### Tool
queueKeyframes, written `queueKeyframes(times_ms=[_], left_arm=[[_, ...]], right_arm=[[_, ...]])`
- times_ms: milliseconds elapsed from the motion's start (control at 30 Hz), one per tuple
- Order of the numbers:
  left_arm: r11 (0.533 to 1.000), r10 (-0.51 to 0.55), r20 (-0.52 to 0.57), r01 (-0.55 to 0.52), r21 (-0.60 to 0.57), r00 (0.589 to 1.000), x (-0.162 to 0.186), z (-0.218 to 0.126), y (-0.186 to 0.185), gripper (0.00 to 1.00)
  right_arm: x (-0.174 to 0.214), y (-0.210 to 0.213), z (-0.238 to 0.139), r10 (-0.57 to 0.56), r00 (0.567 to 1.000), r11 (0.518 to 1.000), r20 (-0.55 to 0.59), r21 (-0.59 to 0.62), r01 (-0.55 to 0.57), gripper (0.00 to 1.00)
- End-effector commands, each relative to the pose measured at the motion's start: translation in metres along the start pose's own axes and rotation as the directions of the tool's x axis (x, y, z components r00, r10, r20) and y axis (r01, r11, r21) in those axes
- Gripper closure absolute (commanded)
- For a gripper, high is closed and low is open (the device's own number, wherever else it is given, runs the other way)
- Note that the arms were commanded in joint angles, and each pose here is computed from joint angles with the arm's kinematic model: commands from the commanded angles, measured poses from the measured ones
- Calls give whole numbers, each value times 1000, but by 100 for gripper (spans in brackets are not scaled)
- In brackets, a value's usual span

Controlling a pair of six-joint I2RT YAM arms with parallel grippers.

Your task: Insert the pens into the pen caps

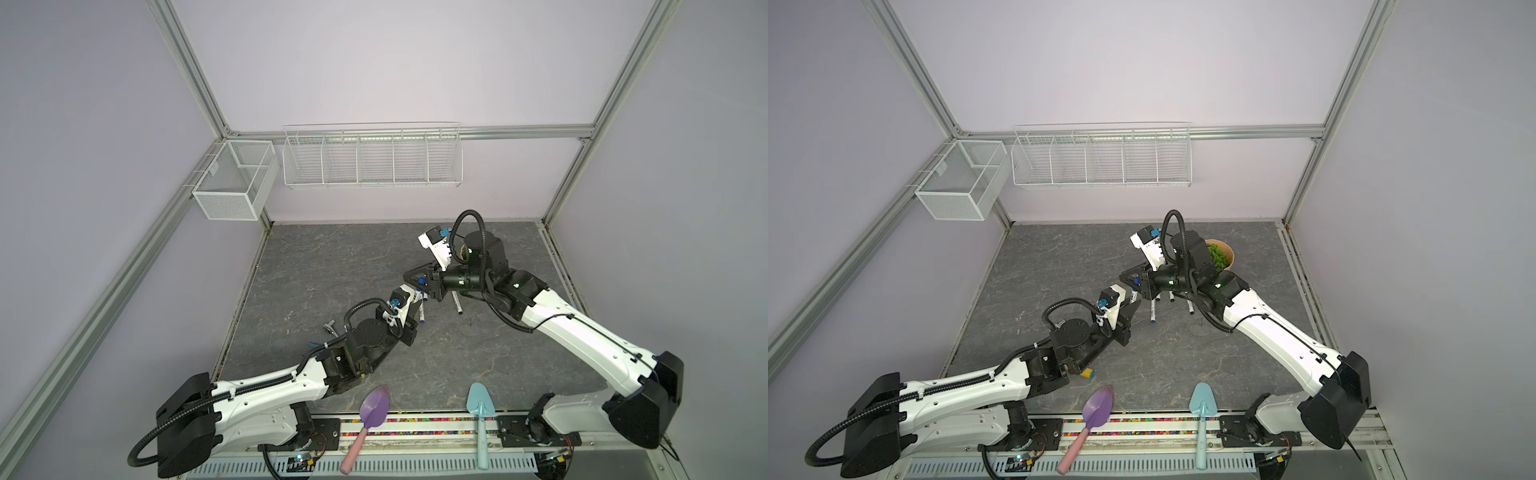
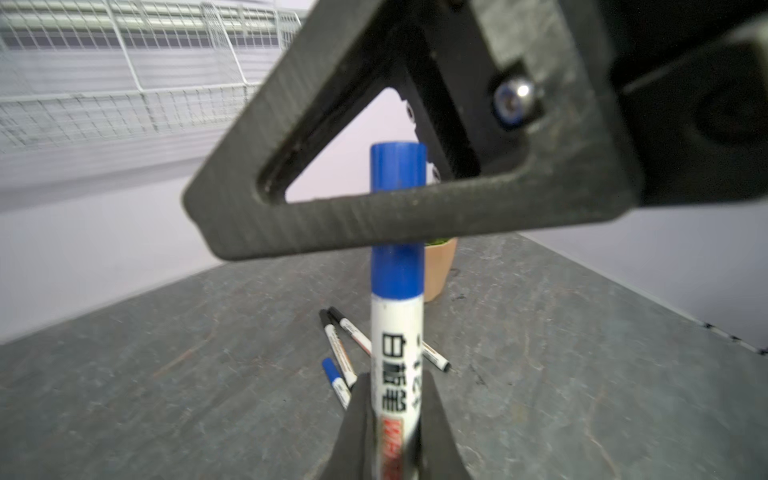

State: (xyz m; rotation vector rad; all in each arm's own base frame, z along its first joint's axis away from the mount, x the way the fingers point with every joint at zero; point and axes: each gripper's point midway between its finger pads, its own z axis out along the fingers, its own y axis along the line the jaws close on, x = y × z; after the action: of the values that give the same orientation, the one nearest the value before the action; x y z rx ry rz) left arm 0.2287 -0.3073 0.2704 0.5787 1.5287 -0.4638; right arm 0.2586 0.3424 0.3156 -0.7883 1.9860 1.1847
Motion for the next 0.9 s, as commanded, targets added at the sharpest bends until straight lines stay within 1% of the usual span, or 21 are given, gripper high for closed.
queueKeyframes(times_ms=[0, 67, 100, 167, 233, 300, 367, 433, 467, 500, 533, 600, 633, 700, 767, 867], left_arm=[[950, -91, 544, 237, -204, 834, -182, -45, 66, 100], [961, -69, 534, 200, -192, 842, -184, -44, 61, 100], [965, -69, 526, 191, -181, 848, -183, -42, 58, 100], [975, -80, 504, 173, -142, 860, -178, -37, 50, 100], [973, -132, 500, 209, -101, 856, -176, -33, 46, 100], [965, -201, 511, 260, -45, 836, -177, -32, 46, 100], [950, -296, 503, 305, 65, 812, -181, -26, 45, 100], [927, -371, 504, 340, 157, 780, -189, -24, 49, 100], [918, -395, 508, 344, 196, 766, -195, -25, 49, 100], [914, -405, 508, 336, 226, 760, -201, -25, 48, 100], [909, -414, 500, 323, 263, 761, -207, -25, 45, 100], [912, -400, 481, 287, 293, 780, -216, -24, 38, 100], [912, -392, 465, 270, 308, 794, -218, -23, 33, 100], [913, -376, 438, 245, 326, 816, -215, -21, 26, 100], [911, -378, 426, 250, 327, 822, -210, -22, 26, 100], [913, -385, 429, 271, 304, 817, -203, -24, 31, 100]], right_arm=[[113, -36, 5, 328, 878, 945, -347, 123, -304, 93], [109, -51, 1, 430, 848, 902, -310, 121, -414, 93], [107, -54, 0, 457, 836, 888, -303, 103, -448, 93], [102, -50, 2, 463, 829, 881, -313, 56, -471, 93], [103, -41, 4, 422, 837, 898, -348, 36, -438, 93], [108, -32, 5, 373, 844, 920, -386, 39, -389, 93], [116, -21, 8, 328, 843, 936, -426, 23, -352, 93], [125, -14, 11, 303, 836, 944, -457, 23, -330, 93], [128, -11, 13, 291, 833, 948, -470, 22, -318, 93], [131, -11, 13, 288, 830, 950, -477, 31, -311, 93], [133, -12, 13, 287, 829, 951, -480, 40, -306, 93], [131, -16, 12, 296, 834, 950, -466, 53, -308, 93], [126, -19, 10, 315, 839, 944, -444, 54, -326, 93], [111, -26, 6, 377, 840, 916, -390, 27, -399, 93], [97, -30, 2, 425, 835, 888, -348, -19, -460, 93], [91, -21, 0, 419, 829, 879, -371, -64, -473, 93]])
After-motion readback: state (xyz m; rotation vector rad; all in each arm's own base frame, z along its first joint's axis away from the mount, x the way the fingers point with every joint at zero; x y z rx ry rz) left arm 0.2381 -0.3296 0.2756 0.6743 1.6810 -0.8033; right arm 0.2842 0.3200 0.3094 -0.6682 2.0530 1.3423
